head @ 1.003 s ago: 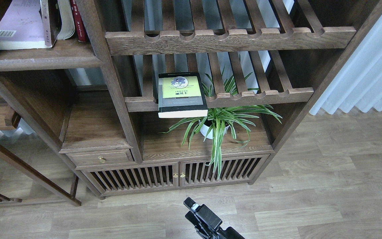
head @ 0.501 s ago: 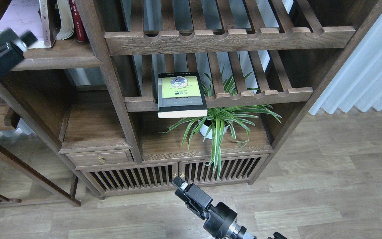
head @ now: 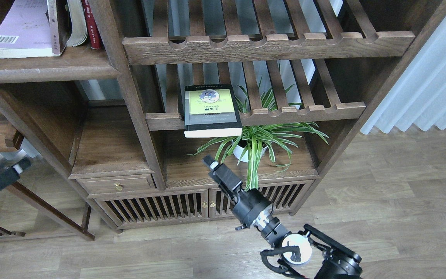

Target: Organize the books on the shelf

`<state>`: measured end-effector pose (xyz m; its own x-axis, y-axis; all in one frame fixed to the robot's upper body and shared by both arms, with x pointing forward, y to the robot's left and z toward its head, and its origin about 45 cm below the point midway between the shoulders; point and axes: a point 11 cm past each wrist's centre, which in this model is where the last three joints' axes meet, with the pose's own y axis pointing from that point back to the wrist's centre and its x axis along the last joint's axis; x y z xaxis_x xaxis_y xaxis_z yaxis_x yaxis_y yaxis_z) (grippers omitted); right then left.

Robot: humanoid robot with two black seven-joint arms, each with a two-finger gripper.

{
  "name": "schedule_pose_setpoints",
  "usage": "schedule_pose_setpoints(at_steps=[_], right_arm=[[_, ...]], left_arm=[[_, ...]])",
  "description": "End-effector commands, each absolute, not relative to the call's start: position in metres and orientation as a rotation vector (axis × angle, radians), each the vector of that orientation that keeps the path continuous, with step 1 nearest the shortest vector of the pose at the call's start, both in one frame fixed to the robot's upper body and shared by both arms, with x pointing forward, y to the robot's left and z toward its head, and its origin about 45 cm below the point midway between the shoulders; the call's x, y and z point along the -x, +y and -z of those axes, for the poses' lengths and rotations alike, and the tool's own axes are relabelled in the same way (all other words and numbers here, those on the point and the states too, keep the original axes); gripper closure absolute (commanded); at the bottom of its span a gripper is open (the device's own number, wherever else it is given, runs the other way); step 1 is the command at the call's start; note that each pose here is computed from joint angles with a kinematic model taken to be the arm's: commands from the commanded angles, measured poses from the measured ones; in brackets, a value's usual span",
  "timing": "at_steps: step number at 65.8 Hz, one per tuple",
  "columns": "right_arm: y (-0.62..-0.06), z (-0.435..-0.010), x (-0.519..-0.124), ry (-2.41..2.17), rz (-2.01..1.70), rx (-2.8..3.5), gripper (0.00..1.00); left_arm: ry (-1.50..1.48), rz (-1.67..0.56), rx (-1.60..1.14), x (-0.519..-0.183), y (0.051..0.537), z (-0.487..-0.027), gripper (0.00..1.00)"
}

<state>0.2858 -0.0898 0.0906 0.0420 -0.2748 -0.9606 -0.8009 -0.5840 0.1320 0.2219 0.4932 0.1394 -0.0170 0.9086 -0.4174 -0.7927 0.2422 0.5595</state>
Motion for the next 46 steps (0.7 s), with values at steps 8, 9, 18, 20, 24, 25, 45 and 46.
schedule_pose_setpoints(at_steps=[8,9,18,20,24,25,45,46], right_arm=[[-0.082,-0.100,-0.302,1.072,-1.547,1.940,0.02],[-0.081,-0.103,-0.306,1.067,-1.541,1.941,0.02],[-0.076,-0.119,-0.321,1.032,-1.530,1.929,0.03],[-0.074,-0.120,-0.322,1.034,-1.538,1.935,0.03],[-0.076,-0.115,-0.326,1.082,-1.556,1.923,0.03],[-0.078,-0.113,-0.327,1.100,-1.561,1.919,0.03],[-0.088,-0.102,-0.336,1.226,-1.576,1.900,0.07],[-0.089,-0.105,-0.340,1.228,-1.565,1.902,0.08]], left_arm=[[0.867,-1.382,-0.207,-0.207,0.496,-0.121,0.00],[0.867,-1.382,-0.207,-0.207,0.496,-0.121,0.00],[0.878,-1.380,-0.198,-0.206,0.493,-0.116,0.00],[0.882,-1.378,-0.196,-0.206,0.492,-0.115,0.00],[0.884,-1.375,-0.191,-0.207,0.490,-0.114,0.00],[0.884,-1.375,-0.191,-0.207,0.490,-0.114,0.00],[0.876,-1.386,-0.182,-0.209,0.493,-0.115,0.00],[0.875,-1.384,-0.179,-0.209,0.492,-0.116,0.00]])
